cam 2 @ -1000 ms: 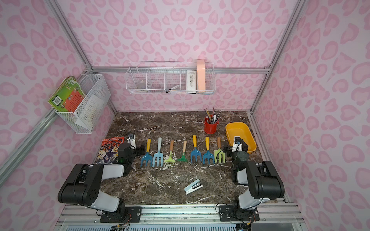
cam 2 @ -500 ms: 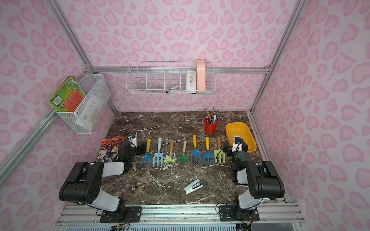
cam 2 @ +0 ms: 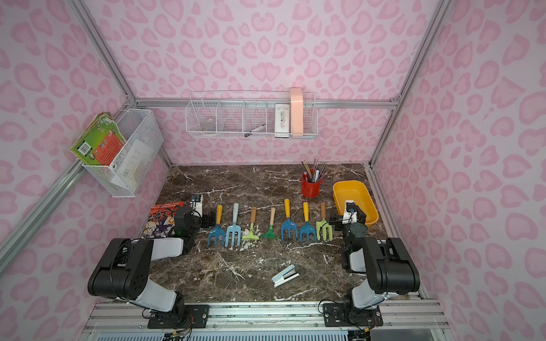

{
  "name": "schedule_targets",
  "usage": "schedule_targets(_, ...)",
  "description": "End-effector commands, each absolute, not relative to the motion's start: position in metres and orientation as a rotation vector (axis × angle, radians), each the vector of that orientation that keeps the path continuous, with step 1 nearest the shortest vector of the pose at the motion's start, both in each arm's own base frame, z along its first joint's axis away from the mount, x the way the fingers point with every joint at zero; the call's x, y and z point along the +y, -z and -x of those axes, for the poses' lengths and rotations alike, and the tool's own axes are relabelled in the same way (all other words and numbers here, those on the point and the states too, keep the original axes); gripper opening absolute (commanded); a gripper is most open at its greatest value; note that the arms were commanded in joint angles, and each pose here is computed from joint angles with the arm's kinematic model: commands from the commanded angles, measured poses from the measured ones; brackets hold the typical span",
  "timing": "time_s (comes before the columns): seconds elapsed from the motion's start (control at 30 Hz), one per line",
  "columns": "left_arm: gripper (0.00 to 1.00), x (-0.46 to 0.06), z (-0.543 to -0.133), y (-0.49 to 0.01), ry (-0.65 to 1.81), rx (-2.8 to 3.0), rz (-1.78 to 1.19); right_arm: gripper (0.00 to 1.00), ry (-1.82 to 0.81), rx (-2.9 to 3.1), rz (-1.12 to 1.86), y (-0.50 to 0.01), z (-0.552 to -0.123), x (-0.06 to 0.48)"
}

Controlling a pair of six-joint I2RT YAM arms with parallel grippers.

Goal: Take the hand rake out of the storage box
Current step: Reset both arms

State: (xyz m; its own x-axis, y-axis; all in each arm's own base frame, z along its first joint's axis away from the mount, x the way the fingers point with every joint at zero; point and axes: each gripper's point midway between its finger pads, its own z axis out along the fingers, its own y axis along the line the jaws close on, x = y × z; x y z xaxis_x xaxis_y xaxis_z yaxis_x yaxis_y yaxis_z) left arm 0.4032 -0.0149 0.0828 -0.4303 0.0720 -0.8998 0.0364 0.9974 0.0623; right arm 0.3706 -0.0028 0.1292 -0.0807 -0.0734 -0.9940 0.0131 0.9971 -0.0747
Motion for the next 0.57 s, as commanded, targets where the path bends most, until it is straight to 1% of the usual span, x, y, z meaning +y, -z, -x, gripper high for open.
schedule_targets(0.0, 0.99, -0.015, -0.403, -0.086, -0.038, 2.004, -0.082, 0.99, 0.070, 1.630, 0.041, -0.134, -0.371, -0.002)
schedule_targets(0.3, 0.99, -0.015, -0.403, -0.085, -0.039, 2.007, -0.082, 0.99, 0.135, 1.578, 0.005, -0.142, -0.357, -0.004)
schedule_targets(0.43, 0.99, -0.015, -0.403, -0.085, -0.039, 2.007, -0.082, 0.99, 0.182, 1.604, -0.087, -0.138, -0.364, -0.019)
schedule_targets(0.53, 0.99, -0.015, -0.403, -0.085, -0.039, 2.007, -0.082, 0.99, 0.186, 1.600, -0.094, -0.139, -0.362, -0.021)
